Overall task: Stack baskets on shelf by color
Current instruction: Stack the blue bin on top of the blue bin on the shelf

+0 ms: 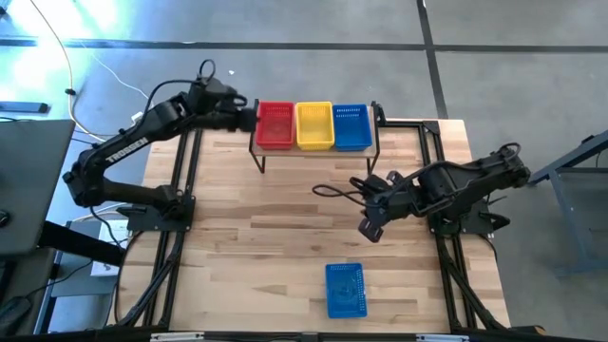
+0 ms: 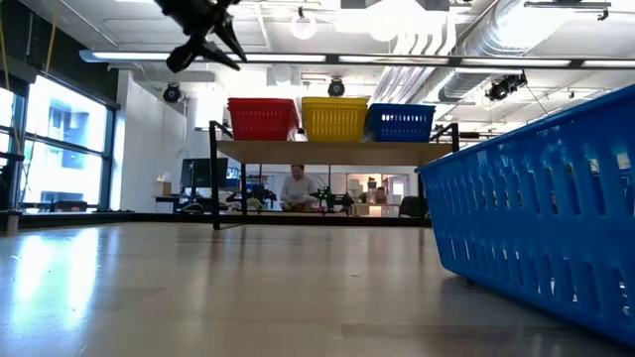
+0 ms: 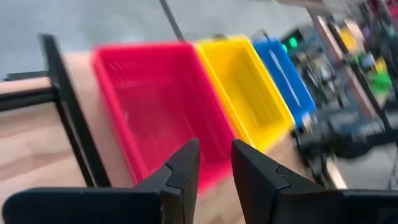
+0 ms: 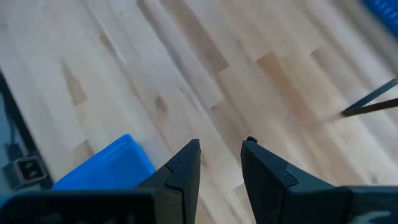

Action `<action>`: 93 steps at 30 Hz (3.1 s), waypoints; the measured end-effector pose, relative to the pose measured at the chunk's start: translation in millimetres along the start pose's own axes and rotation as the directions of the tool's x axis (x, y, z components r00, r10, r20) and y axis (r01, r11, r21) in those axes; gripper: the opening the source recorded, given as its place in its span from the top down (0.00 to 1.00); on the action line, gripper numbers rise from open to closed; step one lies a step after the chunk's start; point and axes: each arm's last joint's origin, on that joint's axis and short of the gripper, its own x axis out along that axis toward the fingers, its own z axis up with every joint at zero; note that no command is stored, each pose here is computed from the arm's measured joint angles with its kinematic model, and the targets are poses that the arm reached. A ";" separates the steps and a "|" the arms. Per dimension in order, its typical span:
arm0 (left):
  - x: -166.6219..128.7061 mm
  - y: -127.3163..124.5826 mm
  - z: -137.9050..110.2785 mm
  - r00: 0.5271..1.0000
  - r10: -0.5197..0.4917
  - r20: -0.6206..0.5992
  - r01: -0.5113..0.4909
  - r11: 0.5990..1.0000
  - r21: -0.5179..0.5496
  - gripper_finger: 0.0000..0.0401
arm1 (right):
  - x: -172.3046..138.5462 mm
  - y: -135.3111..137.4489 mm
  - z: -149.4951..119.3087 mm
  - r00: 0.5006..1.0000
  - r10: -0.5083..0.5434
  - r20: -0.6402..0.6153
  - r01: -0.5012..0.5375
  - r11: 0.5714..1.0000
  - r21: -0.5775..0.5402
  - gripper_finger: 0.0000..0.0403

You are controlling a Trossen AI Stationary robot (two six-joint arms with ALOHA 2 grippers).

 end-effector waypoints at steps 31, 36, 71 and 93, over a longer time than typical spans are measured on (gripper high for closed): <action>-33.4 -54.1 -95.8 0.931 -0.031 -0.363 0.157 0.933 0.325 0.79 | 74.2 113.2 -49.6 0.880 0.298 -0.370 -0.398 0.888 -0.232 0.61; -34.5 -53.4 -98.8 0.924 -0.014 -0.381 0.155 0.927 0.342 0.79 | 84.0 121.2 -51.8 0.883 0.303 -0.358 -0.420 0.850 -0.317 0.59; -35.3 -51.0 -100.7 0.913 0.006 -0.408 0.186 0.885 0.428 0.79 | 188.9 184.2 -141.4 0.868 0.150 -0.473 -0.362 0.843 -0.397 0.63; -36.1 -51.7 -102.3 0.886 -0.027 -0.463 0.303 0.790 0.533 0.79 | 145.6 164.0 -93.2 0.927 0.203 -0.315 -0.266 0.949 -0.168 1.00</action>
